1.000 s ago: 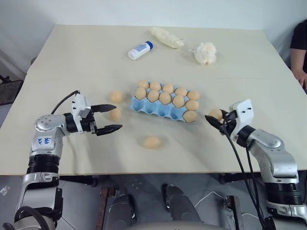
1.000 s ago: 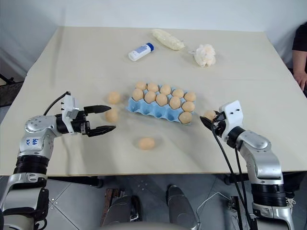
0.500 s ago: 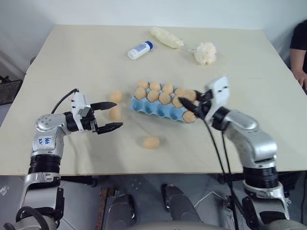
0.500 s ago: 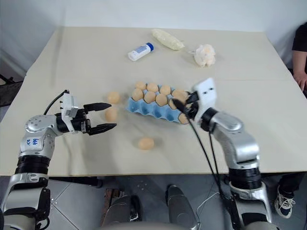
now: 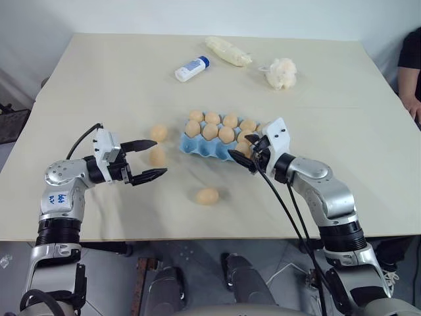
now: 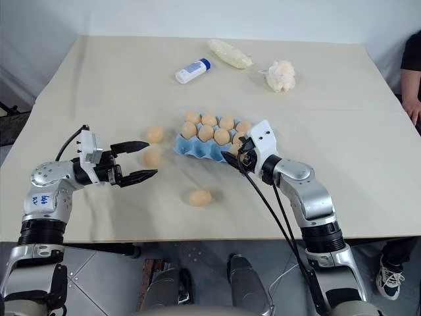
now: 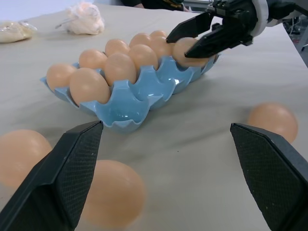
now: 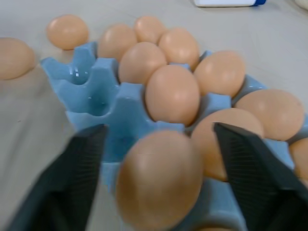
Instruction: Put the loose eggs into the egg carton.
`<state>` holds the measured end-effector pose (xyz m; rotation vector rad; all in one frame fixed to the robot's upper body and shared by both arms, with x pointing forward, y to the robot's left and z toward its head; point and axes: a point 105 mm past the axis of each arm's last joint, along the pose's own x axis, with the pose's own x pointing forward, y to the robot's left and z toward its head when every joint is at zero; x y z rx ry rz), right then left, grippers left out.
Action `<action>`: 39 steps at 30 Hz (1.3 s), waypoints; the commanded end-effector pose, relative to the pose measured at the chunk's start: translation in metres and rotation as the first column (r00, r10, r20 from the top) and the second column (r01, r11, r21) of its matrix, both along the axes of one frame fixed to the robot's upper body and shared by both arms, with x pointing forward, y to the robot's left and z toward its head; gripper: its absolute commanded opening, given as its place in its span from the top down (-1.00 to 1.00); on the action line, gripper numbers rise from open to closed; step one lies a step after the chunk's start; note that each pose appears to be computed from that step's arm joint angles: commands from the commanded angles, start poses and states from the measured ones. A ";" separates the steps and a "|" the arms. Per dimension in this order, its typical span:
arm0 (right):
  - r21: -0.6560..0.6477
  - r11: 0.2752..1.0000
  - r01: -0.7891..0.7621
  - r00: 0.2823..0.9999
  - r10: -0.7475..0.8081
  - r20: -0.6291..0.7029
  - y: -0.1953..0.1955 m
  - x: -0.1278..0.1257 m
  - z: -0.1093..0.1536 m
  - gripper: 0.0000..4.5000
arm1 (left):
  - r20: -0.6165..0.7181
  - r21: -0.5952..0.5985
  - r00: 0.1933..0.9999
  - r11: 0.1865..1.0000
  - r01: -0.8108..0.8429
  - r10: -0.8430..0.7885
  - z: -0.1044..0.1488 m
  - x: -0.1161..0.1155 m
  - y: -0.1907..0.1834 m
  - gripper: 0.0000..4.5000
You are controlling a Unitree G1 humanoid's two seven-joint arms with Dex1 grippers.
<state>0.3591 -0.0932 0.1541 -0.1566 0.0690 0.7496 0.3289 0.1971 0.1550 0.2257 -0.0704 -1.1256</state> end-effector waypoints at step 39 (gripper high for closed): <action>-0.063 0.916 -0.397 0.913 0.401 0.071 -0.061 -0.107 0.010 -0.99 | 0.046 -0.060 0.991 0.990 0.131 -0.128 0.000 -0.038 0.041 -1.00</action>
